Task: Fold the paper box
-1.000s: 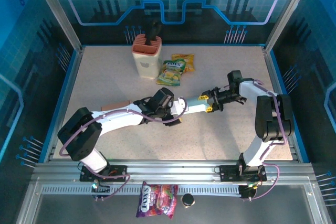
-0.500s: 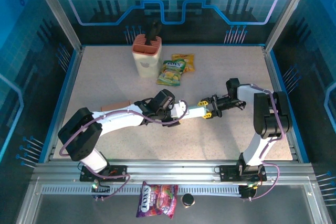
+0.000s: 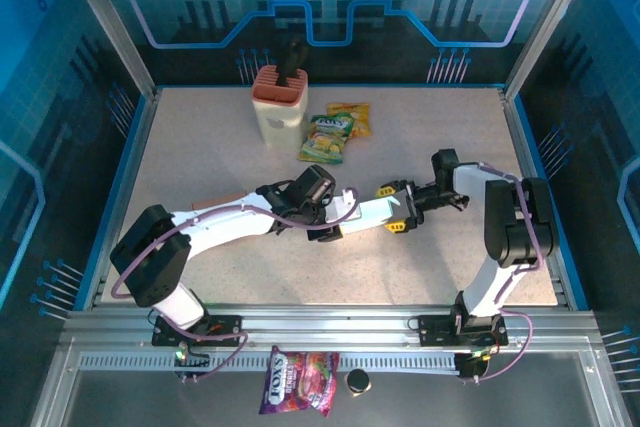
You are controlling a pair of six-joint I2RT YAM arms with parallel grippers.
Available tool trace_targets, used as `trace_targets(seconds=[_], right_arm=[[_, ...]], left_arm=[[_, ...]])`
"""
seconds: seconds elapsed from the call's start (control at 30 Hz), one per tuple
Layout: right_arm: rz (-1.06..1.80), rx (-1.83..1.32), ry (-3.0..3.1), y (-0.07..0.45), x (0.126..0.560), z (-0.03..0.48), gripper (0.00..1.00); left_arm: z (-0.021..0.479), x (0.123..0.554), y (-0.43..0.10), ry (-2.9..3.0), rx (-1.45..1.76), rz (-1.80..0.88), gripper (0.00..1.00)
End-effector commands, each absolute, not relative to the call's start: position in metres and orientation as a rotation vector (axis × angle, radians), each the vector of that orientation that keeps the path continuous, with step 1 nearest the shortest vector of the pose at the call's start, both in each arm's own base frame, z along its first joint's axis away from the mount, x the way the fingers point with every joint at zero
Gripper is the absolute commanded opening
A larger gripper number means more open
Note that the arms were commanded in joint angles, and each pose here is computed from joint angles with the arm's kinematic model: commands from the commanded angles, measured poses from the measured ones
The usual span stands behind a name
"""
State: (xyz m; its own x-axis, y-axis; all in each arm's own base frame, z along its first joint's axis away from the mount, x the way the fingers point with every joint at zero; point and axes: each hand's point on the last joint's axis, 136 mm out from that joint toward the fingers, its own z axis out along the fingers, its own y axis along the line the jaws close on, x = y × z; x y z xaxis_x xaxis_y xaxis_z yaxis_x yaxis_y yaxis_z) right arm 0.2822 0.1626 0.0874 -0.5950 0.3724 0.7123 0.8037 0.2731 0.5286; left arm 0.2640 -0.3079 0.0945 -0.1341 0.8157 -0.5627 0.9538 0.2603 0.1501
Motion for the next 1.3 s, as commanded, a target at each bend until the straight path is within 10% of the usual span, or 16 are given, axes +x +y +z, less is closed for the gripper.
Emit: trace_targets(seconds=[0.0, 0.37, 1.27], right_arm=[[-1.258, -1.154, -2.211, 0.140, 0.289, 0.103, 0.76], [-0.924, -1.313, -2.760, 0.077, 0.265, 0.137, 0.69], [-0.988, -1.240, -2.806, 0.183, 0.252, 0.090, 0.46]], left_arm=[[0.104, 0.249, -0.303, 2.086, 1.609, -0.414, 0.51], [0.103, 0.247, -0.290, 2.259, 1.462, -0.500, 0.48], [0.100, 0.252, -0.287, 2.265, 1.444, -0.471, 0.54]])
